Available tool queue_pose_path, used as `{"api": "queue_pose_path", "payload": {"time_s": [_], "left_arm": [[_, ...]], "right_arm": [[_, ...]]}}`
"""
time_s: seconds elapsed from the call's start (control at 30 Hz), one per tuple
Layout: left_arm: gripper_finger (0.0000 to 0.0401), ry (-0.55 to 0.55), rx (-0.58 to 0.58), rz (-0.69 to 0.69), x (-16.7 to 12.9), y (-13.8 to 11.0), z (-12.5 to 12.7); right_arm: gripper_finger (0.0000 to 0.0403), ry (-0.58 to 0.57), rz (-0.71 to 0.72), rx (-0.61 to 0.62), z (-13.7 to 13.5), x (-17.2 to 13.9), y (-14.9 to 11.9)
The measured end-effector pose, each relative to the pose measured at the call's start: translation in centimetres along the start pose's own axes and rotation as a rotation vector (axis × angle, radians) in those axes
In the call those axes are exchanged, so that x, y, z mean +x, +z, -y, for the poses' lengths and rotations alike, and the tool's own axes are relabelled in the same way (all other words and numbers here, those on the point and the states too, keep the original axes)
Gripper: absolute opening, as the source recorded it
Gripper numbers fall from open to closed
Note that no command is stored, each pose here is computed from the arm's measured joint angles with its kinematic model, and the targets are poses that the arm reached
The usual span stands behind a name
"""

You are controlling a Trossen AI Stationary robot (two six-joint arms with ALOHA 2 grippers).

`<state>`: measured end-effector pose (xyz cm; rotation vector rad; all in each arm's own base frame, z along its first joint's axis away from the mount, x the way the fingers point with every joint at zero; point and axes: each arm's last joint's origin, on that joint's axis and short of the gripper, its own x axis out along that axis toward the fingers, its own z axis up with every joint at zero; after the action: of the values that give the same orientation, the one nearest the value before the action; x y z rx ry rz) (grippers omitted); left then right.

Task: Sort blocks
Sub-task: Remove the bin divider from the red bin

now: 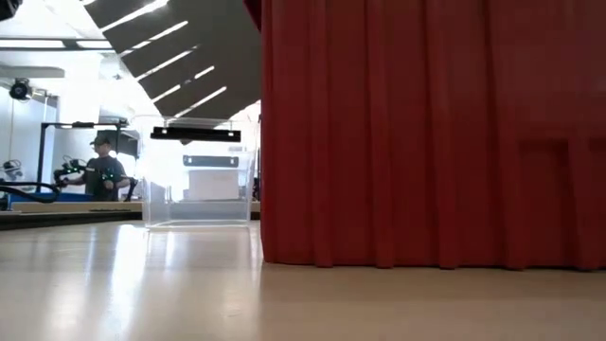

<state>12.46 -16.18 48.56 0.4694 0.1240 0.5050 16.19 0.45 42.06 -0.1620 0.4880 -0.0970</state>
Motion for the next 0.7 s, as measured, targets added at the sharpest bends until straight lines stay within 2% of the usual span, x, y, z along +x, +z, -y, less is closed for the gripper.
{"api": "queue_pose_path", "payload": {"time_s": [0.2, 0.47, 0.7], "left_arm": [[0.0, 0.011, 0.046, -0.006, 0.3, 0.7, 0.8], [0.0, 0.011, -0.004, -0.005, 0.3, 1.9, 0.4], [0.0, -0.088, -0.034, 0.045, -2.2, 2.7, 1.4]], "right_arm": [[0.0185, 0.0, -0.004, -0.001, 0.0, 0.1, -0.1], [0.0185, 0.002, -0.022, -0.004, -0.1, 0.5, -0.5], [0.0185, 0.002, -0.023, -0.005, -0.1, 0.5, -0.5]]}}
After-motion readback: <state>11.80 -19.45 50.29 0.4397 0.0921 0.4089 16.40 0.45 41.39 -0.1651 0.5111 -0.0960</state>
